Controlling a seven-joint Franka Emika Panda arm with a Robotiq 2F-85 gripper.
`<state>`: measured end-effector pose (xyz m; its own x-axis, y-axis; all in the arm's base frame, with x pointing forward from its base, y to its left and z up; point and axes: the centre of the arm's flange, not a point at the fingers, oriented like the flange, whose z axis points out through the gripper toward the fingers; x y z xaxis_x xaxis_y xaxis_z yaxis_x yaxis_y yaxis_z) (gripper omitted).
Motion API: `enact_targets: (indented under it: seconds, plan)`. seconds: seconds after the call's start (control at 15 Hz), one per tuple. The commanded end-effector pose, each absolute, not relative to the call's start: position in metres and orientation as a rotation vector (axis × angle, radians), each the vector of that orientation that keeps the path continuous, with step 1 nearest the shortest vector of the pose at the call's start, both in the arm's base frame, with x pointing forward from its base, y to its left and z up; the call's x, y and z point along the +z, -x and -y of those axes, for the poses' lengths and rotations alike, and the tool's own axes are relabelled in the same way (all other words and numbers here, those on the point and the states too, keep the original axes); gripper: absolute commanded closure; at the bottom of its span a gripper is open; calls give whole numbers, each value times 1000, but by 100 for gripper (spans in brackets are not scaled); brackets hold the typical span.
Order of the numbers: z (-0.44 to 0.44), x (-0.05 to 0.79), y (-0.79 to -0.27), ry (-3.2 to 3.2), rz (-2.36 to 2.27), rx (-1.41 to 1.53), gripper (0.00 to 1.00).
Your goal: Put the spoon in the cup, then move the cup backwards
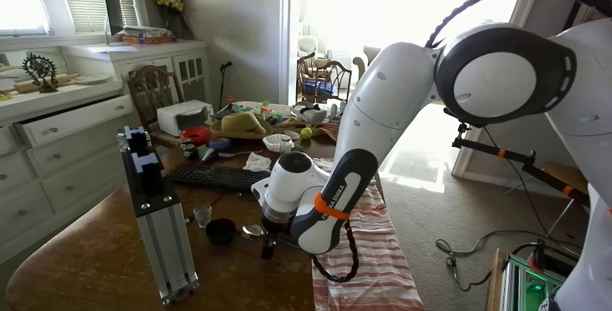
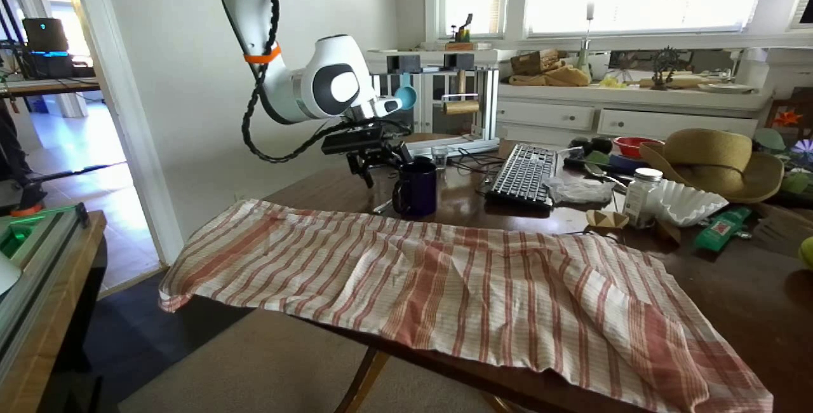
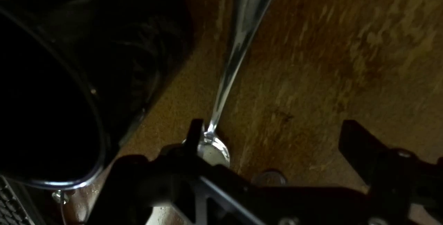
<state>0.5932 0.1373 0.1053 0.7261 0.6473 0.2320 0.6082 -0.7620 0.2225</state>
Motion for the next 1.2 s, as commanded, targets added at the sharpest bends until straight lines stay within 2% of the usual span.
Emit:
enact_targets:
  seconds: [0.0, 0.8, 0.87, 0.93, 1.13]
  plan:
    - [-134, 93, -605, -2786, -1011, 436, 0]
    - [-120, 86, -623, -2854, -877, 380, 0]
    - [-119, 86, -624, -2862, -858, 372, 1]
    - [-119, 87, -625, -2874, -841, 364, 10]
    - [-119, 88, -628, -2918, -782, 327, 22]
